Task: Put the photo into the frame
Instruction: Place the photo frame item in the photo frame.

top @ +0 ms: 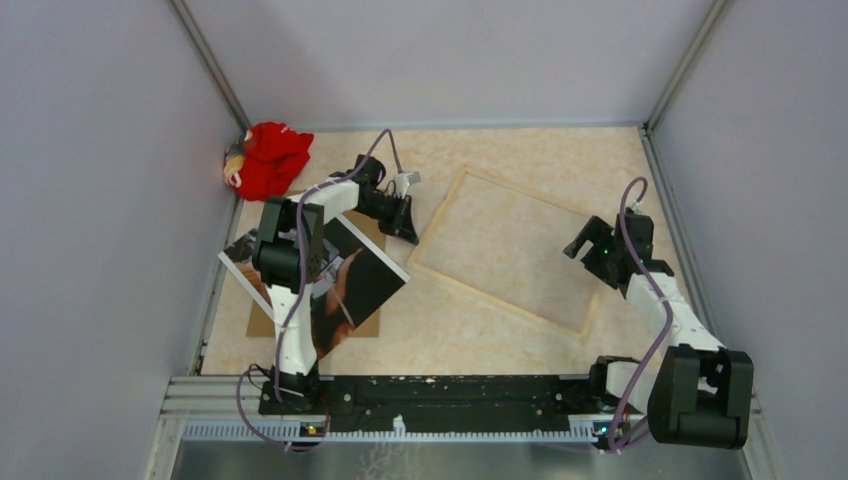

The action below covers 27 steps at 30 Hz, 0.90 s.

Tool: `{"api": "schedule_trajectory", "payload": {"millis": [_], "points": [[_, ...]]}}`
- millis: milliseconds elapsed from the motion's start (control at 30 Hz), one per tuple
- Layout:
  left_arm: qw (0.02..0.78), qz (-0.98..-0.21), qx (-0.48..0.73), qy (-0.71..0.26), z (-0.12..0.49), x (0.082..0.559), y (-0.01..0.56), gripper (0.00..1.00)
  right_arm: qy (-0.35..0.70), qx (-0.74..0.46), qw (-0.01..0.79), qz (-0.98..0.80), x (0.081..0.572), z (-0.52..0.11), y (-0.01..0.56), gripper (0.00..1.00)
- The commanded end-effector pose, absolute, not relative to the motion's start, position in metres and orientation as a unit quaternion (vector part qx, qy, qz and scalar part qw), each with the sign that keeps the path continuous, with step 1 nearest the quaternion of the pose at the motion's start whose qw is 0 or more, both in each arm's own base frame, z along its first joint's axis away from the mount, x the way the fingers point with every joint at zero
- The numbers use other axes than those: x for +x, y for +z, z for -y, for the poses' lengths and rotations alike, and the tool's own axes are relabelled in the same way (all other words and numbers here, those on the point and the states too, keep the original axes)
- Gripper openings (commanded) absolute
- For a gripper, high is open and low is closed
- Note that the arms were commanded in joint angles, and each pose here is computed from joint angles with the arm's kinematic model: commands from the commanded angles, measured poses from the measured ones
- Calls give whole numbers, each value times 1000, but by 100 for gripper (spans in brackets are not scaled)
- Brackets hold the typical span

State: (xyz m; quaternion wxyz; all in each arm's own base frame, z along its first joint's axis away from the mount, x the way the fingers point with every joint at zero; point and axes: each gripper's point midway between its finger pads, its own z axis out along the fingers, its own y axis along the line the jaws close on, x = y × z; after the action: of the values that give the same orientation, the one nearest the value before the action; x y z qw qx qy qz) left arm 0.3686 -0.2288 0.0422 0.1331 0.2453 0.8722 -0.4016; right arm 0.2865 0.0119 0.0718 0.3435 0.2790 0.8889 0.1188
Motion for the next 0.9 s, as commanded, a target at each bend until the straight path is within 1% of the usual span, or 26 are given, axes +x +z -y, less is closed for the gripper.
{"api": "schedule_trajectory", "payload": {"millis": [0,300,867], "points": [[139,-864,257,-409,233,365,53,0,94,273,368,-884,301,-2,90,90],[138,-864,256,-412,233,363,53,0,58,281,371,-883,300,11,92,93],[138,-865,257,-409,232,362,51,0,100,282,355,-886,301,-5,78,91]]}}
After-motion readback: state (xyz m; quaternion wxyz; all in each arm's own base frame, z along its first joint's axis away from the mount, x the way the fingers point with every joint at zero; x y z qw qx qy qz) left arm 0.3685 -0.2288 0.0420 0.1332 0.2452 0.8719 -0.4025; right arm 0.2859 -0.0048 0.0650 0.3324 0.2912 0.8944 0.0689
